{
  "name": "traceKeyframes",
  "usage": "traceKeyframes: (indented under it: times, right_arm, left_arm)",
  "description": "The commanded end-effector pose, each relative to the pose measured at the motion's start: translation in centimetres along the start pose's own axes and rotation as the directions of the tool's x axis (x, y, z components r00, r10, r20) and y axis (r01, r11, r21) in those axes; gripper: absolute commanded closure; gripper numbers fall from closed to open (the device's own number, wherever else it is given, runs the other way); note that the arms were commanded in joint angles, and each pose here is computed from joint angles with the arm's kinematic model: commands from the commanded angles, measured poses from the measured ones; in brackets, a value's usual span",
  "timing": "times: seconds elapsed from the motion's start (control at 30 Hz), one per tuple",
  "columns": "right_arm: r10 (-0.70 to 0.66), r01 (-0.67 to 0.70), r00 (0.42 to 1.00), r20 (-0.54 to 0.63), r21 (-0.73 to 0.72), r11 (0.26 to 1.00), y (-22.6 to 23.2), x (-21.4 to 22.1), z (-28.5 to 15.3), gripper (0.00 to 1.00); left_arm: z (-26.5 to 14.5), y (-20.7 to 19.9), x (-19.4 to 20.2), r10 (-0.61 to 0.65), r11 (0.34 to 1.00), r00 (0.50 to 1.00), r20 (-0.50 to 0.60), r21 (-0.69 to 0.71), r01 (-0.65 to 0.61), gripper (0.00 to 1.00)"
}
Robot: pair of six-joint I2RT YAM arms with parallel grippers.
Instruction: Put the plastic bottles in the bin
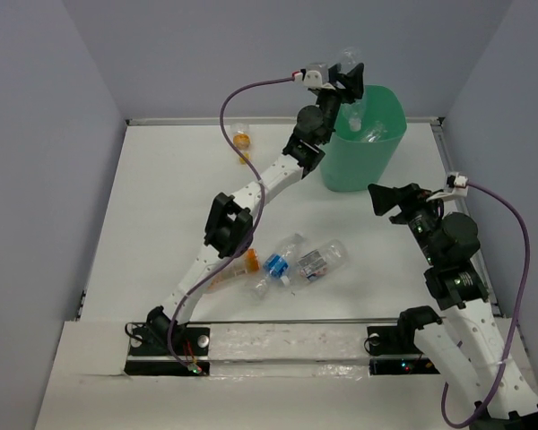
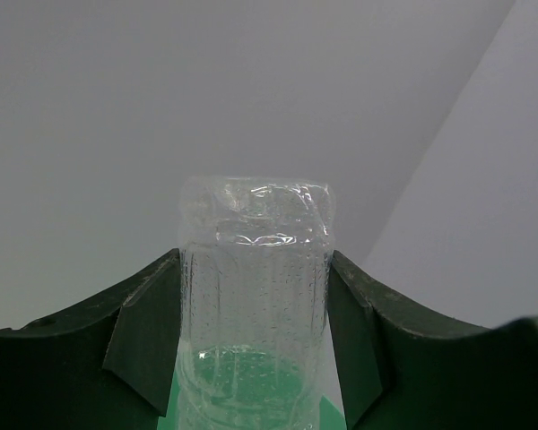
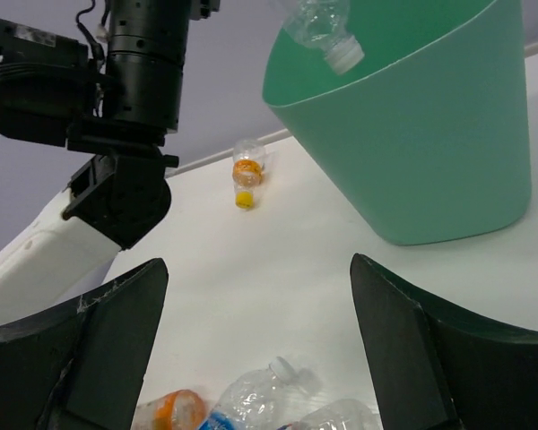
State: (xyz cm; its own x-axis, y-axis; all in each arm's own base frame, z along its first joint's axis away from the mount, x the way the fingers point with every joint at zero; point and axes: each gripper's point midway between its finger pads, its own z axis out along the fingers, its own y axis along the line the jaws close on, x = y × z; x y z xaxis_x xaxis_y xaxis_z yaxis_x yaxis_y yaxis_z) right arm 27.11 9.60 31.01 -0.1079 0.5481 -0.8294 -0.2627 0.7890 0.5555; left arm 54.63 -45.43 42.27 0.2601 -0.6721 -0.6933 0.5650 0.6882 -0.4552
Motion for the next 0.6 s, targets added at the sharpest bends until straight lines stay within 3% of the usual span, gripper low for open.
traceKeyframes:
  times: [0.0, 0.07, 0.1, 0.23, 0.27, 0.33, 0.37, 0.5, 0.57]
  right_arm:
    - [-0.014, 0.012, 0.999, -0.033, -0.054, 0.998, 0.8, 0.8, 0.2, 0.11]
    - [-0.017, 0.014, 0.998, -0.056, -0.041, 0.999, 0.3, 1.4, 0.7, 0.10]
    - [-0.017, 0.015, 0.998, -0.066, -0.036, 0.999, 0.1, 1.7, 0.9, 0.10]
    - [-0.025, 0.022, 0.997, -0.067, -0.038, 0.999, 0.2, 1.5, 1.1, 0.10]
    - [-0.026, 0.024, 0.997, -0.070, -0.036, 0.999, 0.2, 1.6, 1.2, 0.10]
    - [-0.029, 0.026, 0.997, -0.075, -0.035, 0.999, 0.2, 1.6, 1.3, 0.10]
    - [-0.028, 0.025, 0.996, -0.083, -0.033, 0.999, 0.1, 1.8, 1.5, 0.10]
    - [-0.025, 0.022, 0.996, -0.085, -0.030, 0.999, 0.0, 1.9, 1.7, 0.10]
    - [-0.024, 0.021, 0.997, -0.079, -0.034, 0.999, 0.2, 1.7, 1.9, 0.10]
  left_arm:
    - [0.9, -2.1, -7.6, -0.029, 0.999, 0.979, 0.200, 0.043, 0.021, 0.23]
    - [0.9, -2.5, -8.0, -0.005, 0.999, 0.983, 0.186, 0.050, -0.004, 0.03]
    - [0.8, -2.2, -7.5, 0.031, 0.998, 0.986, 0.162, 0.040, -0.038, 0.01]
    - [1.1, -2.7, -9.7, 0.143, 0.989, 0.983, 0.118, 0.021, -0.147, 0.01]
    - [1.2, -3.4, -12.2, 0.162, 0.986, 0.978, 0.131, 0.022, -0.166, 0.01]
    - [0.6, -1.9, -11.5, 0.249, 0.969, 0.968, 0.037, -0.015, -0.248, 0.01]
    - [0.2, -2.3, -15.3, 0.252, 0.967, 0.966, 0.060, -0.044, -0.249, 0.01]
    - [-2.3, 3.1, -17.4, 0.292, 0.934, 0.955, -0.046, -0.203, -0.295, 0.01]
    - [-3.5, 8.3, -17.0, 0.295, 0.899, 0.944, -0.148, -0.292, -0.326, 0.01]
